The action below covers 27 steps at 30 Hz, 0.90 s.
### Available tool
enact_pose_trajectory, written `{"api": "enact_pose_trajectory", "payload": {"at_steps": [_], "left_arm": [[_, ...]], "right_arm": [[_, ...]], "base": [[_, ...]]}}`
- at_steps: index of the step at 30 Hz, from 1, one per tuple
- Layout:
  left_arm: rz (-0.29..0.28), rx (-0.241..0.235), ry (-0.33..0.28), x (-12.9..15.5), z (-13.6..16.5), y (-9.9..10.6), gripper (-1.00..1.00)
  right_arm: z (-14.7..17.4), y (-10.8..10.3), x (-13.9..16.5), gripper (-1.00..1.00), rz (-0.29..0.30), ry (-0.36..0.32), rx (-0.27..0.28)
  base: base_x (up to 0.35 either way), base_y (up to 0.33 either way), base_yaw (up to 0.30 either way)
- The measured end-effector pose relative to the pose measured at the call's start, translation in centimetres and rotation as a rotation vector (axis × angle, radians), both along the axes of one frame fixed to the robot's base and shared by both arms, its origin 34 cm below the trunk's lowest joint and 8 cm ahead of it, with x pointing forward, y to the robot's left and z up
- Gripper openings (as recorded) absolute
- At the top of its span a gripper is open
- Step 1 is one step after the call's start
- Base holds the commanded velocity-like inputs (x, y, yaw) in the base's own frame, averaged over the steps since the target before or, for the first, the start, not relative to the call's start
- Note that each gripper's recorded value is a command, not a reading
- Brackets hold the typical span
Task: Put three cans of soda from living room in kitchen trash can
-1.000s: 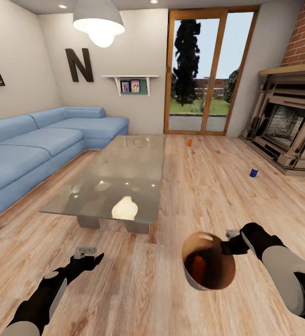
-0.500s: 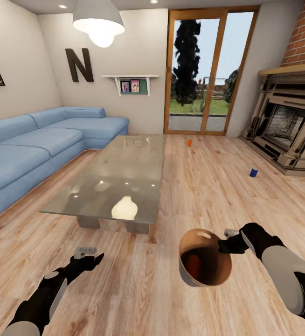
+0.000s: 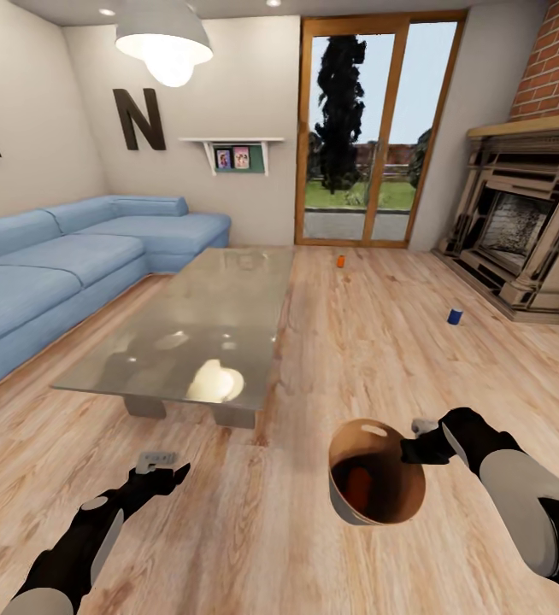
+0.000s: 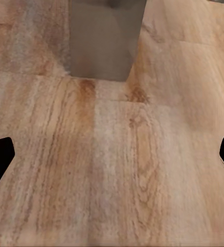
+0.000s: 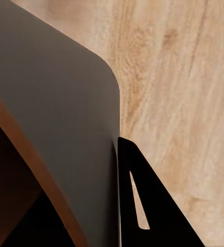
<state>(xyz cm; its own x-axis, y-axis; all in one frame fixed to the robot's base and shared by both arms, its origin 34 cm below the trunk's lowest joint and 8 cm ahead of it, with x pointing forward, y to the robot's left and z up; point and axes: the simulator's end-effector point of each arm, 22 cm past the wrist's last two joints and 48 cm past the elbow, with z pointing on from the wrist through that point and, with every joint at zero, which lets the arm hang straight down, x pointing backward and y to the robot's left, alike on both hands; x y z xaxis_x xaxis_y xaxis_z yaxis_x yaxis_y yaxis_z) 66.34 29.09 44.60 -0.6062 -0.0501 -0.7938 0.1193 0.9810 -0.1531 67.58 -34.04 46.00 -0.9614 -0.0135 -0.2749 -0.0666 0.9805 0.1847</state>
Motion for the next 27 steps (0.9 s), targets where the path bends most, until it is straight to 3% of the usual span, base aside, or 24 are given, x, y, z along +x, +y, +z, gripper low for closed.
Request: {"api": "enact_pose_trajectory", "payload": {"at_steps": [27], "left_arm": [[0.000, 0.004, -0.009, 0.11, 0.11, -0.01, 1.00]], "right_arm": [[0.18, 0.13, 0.14, -1.00, -0.022, -0.005, 0.026]], "base": [[0.000, -0.291, -0.009]]}}
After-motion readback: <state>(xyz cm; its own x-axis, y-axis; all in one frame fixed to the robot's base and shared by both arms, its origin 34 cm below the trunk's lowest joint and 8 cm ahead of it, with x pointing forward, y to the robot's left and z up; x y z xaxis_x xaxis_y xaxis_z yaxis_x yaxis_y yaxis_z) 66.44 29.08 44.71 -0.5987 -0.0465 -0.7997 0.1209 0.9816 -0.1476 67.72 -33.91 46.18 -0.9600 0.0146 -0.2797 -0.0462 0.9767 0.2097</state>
